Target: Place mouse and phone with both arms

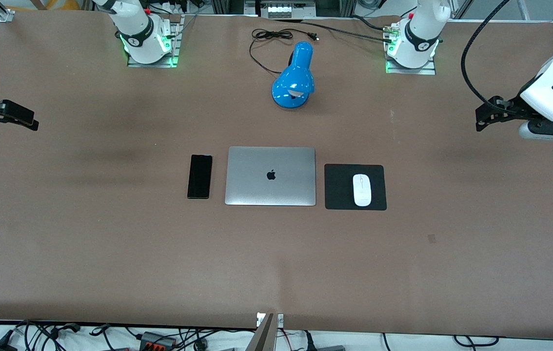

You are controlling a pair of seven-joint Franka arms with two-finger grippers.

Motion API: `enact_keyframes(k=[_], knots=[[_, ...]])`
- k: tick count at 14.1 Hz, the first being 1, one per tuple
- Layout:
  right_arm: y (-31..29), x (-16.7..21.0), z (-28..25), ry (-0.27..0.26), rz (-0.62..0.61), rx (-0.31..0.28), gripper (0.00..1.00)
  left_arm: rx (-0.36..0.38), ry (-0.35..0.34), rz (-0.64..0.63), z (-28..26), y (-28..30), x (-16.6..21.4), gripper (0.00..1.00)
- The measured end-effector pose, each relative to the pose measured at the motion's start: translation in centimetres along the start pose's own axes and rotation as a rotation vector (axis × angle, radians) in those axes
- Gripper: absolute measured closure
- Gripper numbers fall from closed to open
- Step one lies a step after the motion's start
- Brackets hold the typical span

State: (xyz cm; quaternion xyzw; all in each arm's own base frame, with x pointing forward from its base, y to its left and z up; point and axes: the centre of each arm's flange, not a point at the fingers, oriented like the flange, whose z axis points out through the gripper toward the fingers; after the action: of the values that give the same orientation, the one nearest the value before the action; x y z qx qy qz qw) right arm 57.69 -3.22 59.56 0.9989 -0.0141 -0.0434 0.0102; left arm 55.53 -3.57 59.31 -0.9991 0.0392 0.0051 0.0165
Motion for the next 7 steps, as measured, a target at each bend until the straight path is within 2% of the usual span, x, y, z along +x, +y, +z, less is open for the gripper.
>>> enact_keyframes(k=[7], knots=[[0.15,0.05,0.09,-0.002,0.002,0.0,0.0,0.0,-0.008,0.0,0.44,-0.02,0.12,0.0]])
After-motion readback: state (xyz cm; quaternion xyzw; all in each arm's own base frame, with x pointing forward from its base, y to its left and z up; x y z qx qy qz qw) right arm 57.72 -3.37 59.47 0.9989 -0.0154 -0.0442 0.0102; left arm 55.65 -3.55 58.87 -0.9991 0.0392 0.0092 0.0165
